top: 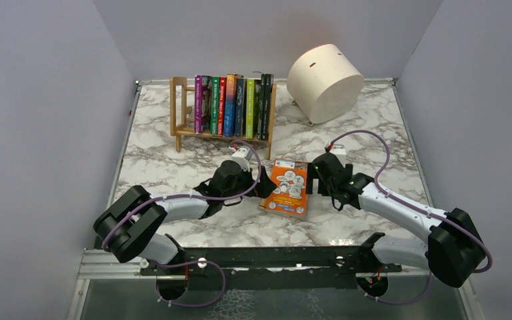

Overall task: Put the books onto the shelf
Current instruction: Pick up the book from the center of the board.

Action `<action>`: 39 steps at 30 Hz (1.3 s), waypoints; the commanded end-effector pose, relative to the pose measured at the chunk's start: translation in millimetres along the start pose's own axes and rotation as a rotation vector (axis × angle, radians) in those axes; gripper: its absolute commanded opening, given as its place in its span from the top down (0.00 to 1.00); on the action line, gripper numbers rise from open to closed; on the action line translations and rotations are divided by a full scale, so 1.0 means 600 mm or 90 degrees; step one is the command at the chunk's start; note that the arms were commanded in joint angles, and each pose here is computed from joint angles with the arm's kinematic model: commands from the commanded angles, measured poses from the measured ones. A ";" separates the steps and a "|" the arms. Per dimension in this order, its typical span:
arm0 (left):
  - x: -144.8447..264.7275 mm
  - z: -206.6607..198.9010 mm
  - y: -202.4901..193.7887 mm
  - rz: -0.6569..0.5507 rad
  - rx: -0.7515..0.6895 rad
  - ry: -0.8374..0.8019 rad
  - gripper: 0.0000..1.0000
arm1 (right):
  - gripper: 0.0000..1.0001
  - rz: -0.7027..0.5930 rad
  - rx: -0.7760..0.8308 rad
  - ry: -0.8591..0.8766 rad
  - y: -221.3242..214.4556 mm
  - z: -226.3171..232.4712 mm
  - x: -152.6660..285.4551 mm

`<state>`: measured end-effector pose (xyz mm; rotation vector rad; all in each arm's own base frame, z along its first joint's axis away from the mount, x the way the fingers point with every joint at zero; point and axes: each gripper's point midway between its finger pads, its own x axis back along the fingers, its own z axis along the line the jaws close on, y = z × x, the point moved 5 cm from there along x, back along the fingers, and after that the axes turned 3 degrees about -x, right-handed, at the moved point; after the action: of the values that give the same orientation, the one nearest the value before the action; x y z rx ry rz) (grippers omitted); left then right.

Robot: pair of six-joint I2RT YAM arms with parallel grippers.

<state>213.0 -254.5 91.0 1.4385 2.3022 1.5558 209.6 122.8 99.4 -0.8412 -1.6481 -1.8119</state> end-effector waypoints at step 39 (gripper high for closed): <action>-0.040 -0.041 -0.012 0.015 0.064 -0.127 0.01 | 0.01 -0.015 0.036 0.155 0.017 0.066 -0.018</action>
<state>208.1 -278.2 72.5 1.5869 2.3209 1.3387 224.5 152.6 100.4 -0.6139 -1.5769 -1.7859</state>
